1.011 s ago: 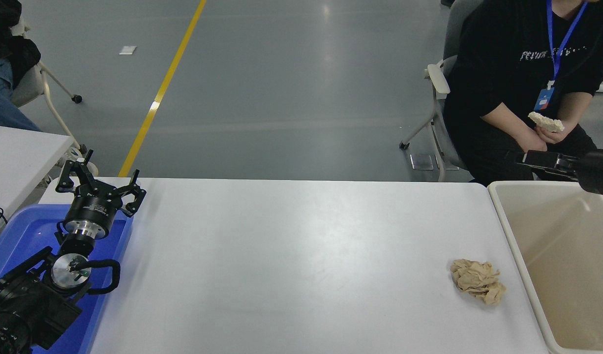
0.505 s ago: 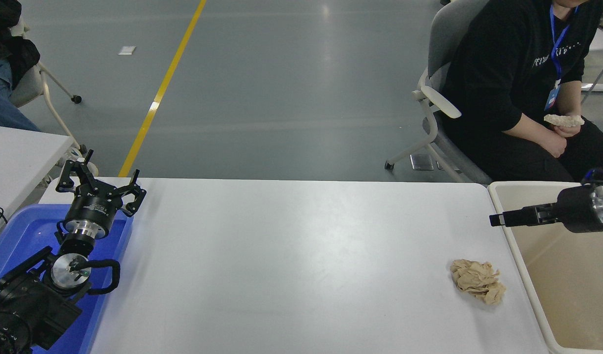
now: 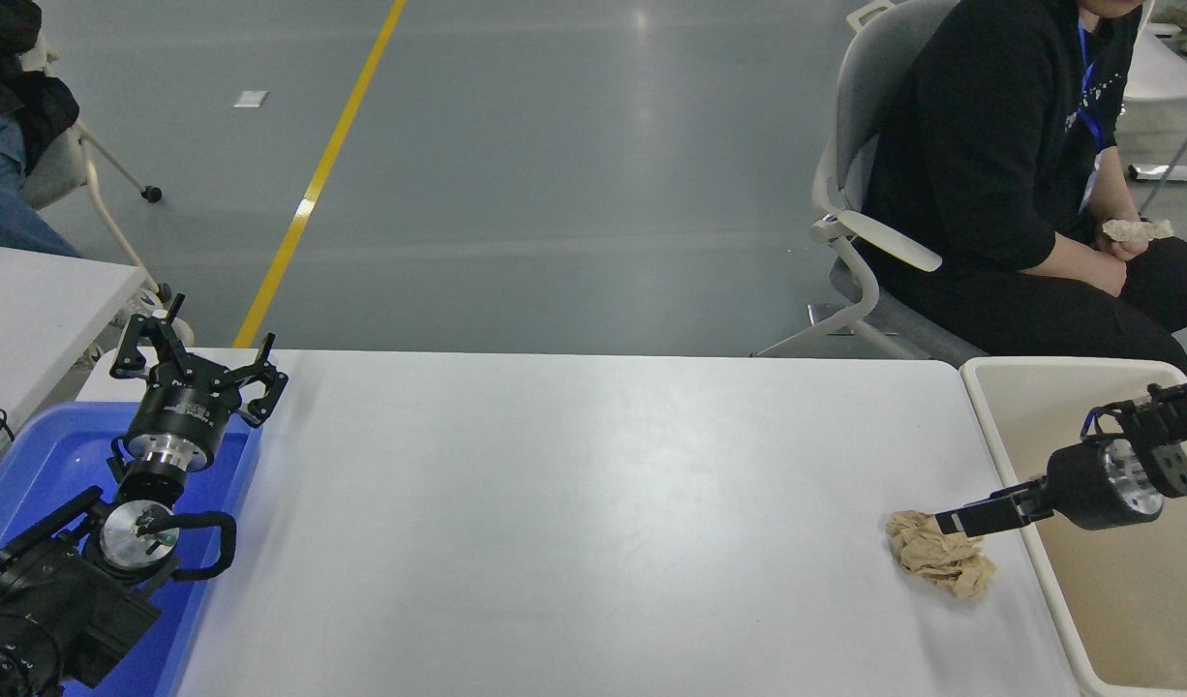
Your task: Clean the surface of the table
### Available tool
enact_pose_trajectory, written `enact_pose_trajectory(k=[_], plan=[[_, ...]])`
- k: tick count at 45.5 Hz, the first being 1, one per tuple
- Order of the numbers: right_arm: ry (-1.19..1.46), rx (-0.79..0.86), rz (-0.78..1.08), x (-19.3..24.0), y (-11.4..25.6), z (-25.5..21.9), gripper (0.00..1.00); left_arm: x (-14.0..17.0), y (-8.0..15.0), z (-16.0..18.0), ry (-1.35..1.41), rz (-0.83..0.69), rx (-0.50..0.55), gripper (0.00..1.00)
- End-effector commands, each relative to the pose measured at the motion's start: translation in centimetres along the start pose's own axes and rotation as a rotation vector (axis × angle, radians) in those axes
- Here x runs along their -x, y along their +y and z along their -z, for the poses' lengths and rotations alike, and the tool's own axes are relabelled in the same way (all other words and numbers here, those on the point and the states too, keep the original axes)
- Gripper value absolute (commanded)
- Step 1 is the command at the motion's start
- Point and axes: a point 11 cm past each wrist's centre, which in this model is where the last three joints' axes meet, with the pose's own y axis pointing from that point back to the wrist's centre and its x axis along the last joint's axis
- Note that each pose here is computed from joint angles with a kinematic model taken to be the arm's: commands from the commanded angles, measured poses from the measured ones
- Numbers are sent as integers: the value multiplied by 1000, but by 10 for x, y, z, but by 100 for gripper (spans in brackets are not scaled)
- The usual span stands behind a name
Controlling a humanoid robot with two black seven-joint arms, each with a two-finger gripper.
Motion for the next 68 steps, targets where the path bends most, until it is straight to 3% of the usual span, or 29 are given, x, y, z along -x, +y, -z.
enact_pose_trajectory(k=[1, 23, 50, 58, 65, 68], plan=[[45, -5, -13, 11, -19, 3, 98, 0, 0, 0, 0, 0, 0, 100], [118, -71, -111, 29, -47, 22, 98, 0, 0, 0, 0, 0, 0, 100], [151, -13, -155, 53, -66, 14, 95, 0, 0, 0, 1, 1, 0, 100], [164, -4, -159, 50, -67, 13, 72, 0, 0, 0, 1, 1, 0, 100], [171, 0, -150, 51, -66, 11, 25, 0, 0, 0, 0, 0, 0, 100], [175, 7, -152, 49, -65, 10, 13, 0, 0, 0, 0, 0, 0, 100]])
